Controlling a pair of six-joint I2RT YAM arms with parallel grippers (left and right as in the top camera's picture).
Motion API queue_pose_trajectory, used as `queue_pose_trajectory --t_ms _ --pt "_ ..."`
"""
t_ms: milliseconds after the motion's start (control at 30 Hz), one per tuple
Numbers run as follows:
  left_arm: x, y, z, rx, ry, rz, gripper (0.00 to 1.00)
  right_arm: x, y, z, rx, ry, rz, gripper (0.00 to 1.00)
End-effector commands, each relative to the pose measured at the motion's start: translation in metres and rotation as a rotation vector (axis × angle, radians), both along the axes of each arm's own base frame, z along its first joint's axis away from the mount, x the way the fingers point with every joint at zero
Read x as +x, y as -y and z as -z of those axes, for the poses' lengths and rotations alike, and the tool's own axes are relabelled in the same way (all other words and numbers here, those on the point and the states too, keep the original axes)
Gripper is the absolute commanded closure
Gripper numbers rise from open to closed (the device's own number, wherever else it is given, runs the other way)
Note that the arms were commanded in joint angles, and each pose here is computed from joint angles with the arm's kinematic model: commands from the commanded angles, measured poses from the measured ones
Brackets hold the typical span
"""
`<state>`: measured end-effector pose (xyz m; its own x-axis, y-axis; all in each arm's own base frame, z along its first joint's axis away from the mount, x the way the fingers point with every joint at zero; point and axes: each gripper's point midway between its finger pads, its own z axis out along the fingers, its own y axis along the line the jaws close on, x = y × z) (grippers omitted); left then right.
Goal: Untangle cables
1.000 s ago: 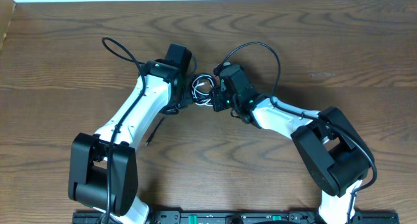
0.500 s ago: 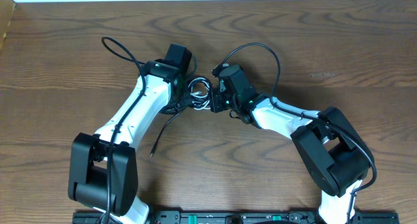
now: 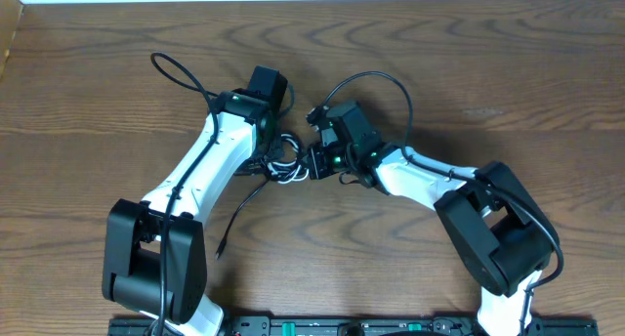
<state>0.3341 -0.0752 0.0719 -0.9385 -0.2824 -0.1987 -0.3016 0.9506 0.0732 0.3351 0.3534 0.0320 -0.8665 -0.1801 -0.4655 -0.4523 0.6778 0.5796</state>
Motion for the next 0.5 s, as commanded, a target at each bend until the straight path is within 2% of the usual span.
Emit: queue_pose_trajectory --t_ms 0,67,167,233,467 --pt "0.001 -0.006 -0.001 0.036 0.007 -0.006 0.61 -0.011 -0.015 -0.005 0.032 -0.019 -0.045 0.99" --pt "0.002 -0.009 -0.001 0.054 0.012 -0.008 0.61 -0.015 -0.018 -0.006 0.043 -0.028 -0.063 0.99" --pt "0.002 -0.010 -0.001 0.056 0.013 -0.009 0.50 -0.015 -0.018 -0.007 0.047 -0.030 -0.066 0.99" --pt "0.002 -0.010 -0.001 0.056 0.013 -0.009 0.50 -0.010 -0.014 -0.009 0.053 -0.026 -0.054 0.99" --pt "0.002 -0.010 0.000 0.056 0.009 -0.008 0.50 0.002 -0.001 -0.025 0.124 -0.048 -0.055 0.79"
